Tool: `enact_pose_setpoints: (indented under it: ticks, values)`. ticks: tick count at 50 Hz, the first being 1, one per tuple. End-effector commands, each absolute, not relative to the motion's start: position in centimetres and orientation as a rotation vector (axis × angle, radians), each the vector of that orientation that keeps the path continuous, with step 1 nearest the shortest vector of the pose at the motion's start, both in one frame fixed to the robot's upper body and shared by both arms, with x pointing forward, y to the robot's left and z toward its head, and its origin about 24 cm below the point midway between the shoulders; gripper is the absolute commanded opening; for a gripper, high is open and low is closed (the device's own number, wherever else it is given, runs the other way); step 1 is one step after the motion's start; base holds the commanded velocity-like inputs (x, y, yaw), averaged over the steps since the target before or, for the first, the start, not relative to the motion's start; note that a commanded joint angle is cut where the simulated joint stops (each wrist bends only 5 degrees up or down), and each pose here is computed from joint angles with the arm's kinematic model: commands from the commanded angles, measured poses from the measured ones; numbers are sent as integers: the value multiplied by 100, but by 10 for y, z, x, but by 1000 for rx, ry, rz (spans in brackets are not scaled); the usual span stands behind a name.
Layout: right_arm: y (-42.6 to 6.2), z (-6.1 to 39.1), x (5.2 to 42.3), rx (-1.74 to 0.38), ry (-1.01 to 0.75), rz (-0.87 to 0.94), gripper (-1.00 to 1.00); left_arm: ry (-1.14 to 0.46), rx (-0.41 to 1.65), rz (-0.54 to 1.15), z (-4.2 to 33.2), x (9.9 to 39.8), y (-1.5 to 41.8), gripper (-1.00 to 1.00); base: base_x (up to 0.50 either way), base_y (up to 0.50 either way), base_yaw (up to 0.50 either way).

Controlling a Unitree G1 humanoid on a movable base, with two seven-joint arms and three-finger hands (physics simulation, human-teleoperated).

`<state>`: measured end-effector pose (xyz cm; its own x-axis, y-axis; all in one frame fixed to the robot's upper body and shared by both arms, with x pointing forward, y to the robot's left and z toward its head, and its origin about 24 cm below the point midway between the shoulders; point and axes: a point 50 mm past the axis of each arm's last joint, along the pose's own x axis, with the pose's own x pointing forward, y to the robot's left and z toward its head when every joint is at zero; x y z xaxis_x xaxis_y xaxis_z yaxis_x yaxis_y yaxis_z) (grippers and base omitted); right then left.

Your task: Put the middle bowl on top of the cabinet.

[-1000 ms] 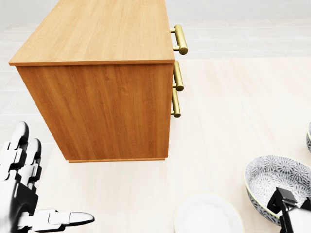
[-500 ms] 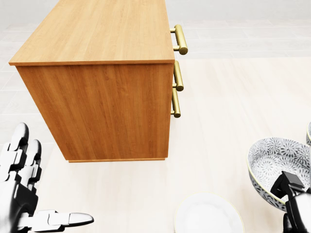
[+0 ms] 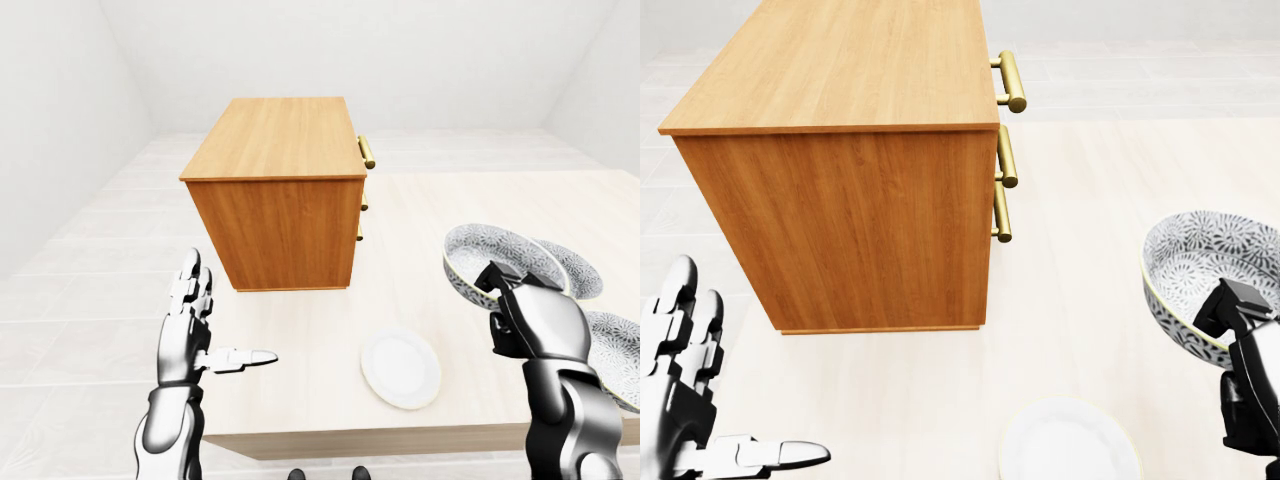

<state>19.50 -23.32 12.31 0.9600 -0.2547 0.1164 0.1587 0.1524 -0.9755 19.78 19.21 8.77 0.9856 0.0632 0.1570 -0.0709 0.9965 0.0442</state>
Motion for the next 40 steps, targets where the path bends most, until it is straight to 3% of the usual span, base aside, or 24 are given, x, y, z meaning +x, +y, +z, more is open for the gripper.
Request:
enact_pose_setpoints:
  ticks: [1, 21, 40]
  values:
    - [-225, 160, 208, -1391, 19, -307, -100, -155, 52, 65, 88, 198, 192, 100, 0, 0, 0]
    - [-211, 211, 248, -1523, -49, -196, -100, -160, 59, 62, 93, 198, 190, 100, 0, 0, 0]
    - [-207, 276, 303, -1603, -132, -258, -100, -158, 55, 62, 90, 199, 190, 100, 0, 0, 0]
